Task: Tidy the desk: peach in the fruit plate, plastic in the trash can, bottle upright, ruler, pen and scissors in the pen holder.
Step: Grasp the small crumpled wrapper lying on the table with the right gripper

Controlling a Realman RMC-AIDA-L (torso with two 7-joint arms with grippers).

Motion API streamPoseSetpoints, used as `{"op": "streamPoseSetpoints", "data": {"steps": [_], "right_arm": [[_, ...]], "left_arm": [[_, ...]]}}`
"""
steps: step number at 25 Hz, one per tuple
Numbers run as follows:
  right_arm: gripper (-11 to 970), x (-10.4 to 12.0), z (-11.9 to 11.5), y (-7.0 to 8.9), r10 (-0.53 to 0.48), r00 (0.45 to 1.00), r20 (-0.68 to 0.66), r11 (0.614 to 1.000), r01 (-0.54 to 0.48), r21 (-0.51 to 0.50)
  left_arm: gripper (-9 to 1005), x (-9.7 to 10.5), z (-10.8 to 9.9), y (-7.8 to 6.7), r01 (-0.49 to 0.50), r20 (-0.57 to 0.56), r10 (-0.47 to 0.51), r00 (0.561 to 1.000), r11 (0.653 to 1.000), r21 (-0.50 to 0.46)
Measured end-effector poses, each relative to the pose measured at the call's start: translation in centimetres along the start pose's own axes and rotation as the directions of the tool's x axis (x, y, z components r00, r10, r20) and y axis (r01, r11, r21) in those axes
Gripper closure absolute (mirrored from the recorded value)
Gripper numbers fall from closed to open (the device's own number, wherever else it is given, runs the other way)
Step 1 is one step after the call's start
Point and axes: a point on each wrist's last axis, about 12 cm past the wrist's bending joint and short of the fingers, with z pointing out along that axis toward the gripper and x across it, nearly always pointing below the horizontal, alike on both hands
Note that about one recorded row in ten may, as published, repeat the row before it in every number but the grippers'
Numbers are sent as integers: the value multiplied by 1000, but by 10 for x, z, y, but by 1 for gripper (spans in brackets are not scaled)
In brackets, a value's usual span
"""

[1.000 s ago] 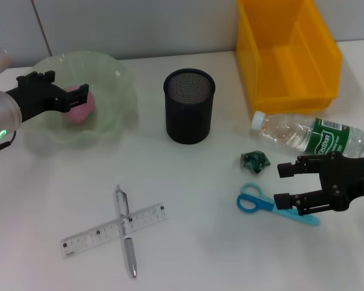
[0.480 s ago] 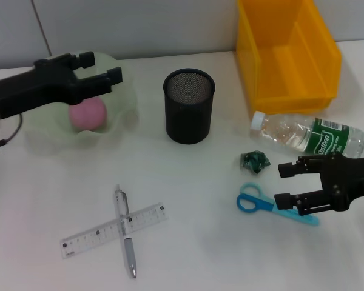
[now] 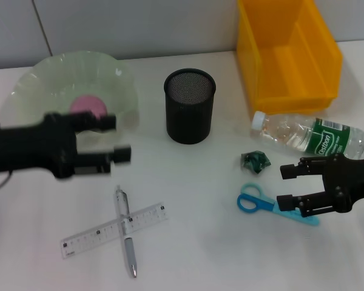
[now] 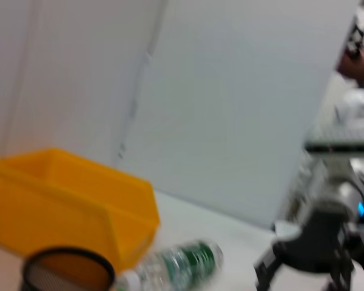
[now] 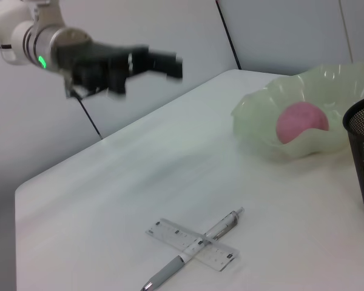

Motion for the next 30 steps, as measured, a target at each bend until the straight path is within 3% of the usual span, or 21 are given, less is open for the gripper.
{"op": "streamPoseSetpoints", "data": {"steps": [3, 4, 6, 17, 23, 27, 30], "right_arm": [[256, 0, 0, 0, 0, 1000, -1, 1000, 0, -3], [256, 0, 0, 0, 0, 1000, -1, 1000, 0, -4], [258, 0, 0, 0, 0, 1000, -1, 1000, 0, -5], [264, -4, 1, 1, -55, 998, 39, 998, 55, 8], [268, -23, 2, -7, -124, 989, 86, 985, 112, 131], [271, -34, 8, -22, -101, 995, 22, 966, 93, 242], [273, -42, 16, -30, -66, 997, -48, 963, 77, 258]], "left_arm": [[190, 4, 3, -2, -15, -21, 15, 1000, 1000, 15], [190, 20, 15, -4, -37, -119, 40, 992, 999, 27], [191, 25, 21, -4, -39, -162, 42, 986, 999, 22], [191, 33, 29, -5, -53, -198, 57, 979, 998, 23], [191, 34, 28, -5, -39, -182, 42, 982, 999, 19], [191, 34, 28, -4, -39, -181, 41, 983, 999, 17], [191, 35, 29, -4, -34, -173, 37, 984, 999, 17]]}}
